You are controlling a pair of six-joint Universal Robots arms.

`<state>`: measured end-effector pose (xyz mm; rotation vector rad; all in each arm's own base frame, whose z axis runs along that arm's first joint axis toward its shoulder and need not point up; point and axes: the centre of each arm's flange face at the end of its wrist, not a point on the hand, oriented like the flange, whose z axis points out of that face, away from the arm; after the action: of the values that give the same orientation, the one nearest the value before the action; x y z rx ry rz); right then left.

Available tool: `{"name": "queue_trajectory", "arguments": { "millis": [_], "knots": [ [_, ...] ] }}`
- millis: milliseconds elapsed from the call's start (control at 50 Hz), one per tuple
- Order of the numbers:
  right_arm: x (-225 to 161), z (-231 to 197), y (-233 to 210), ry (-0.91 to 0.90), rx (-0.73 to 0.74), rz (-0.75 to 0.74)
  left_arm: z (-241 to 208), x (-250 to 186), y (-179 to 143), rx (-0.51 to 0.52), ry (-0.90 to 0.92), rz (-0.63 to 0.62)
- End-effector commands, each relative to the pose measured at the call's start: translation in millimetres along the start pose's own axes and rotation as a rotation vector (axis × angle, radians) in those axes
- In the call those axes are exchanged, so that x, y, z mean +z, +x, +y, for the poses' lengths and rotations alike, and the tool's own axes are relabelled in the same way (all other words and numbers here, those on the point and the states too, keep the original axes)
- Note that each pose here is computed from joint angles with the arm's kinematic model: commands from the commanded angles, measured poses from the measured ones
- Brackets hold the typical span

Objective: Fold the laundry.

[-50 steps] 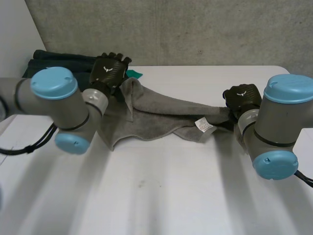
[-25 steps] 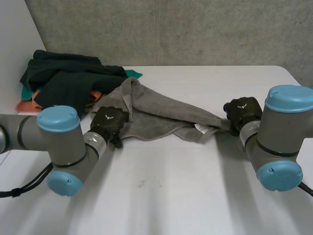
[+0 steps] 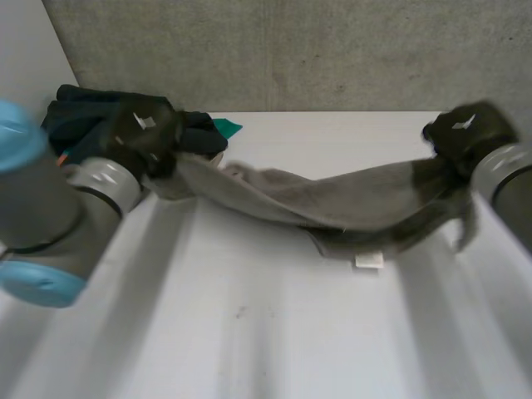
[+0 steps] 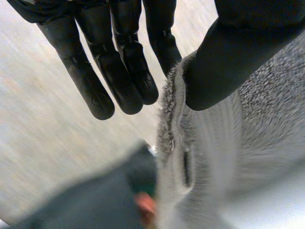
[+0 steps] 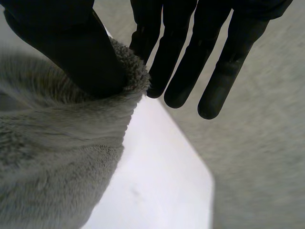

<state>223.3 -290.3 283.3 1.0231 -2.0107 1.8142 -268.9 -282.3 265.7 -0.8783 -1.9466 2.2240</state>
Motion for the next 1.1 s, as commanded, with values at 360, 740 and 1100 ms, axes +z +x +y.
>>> {"name": "queue_trajectory", "arguments": {
  "millis": [360, 740, 1100],
  "knots": [
    [56.6, 24.7, 26.2, -0.122, -0.101, 0.002, 43.0, 64.3, 7.8, 0.123, -0.084, 0.037],
    [62.4, -66.1, 100.6, 0.391, 0.018, 0.425, -97.8, 78.3, -32.4, 0.062, 0.578, -0.245],
    [113.6, 95.2, -34.7, -0.155, -0.011, -0.108, 74.8, 26.0, 49.0, 0.044, 0.053, 0.010]
  ]
}}
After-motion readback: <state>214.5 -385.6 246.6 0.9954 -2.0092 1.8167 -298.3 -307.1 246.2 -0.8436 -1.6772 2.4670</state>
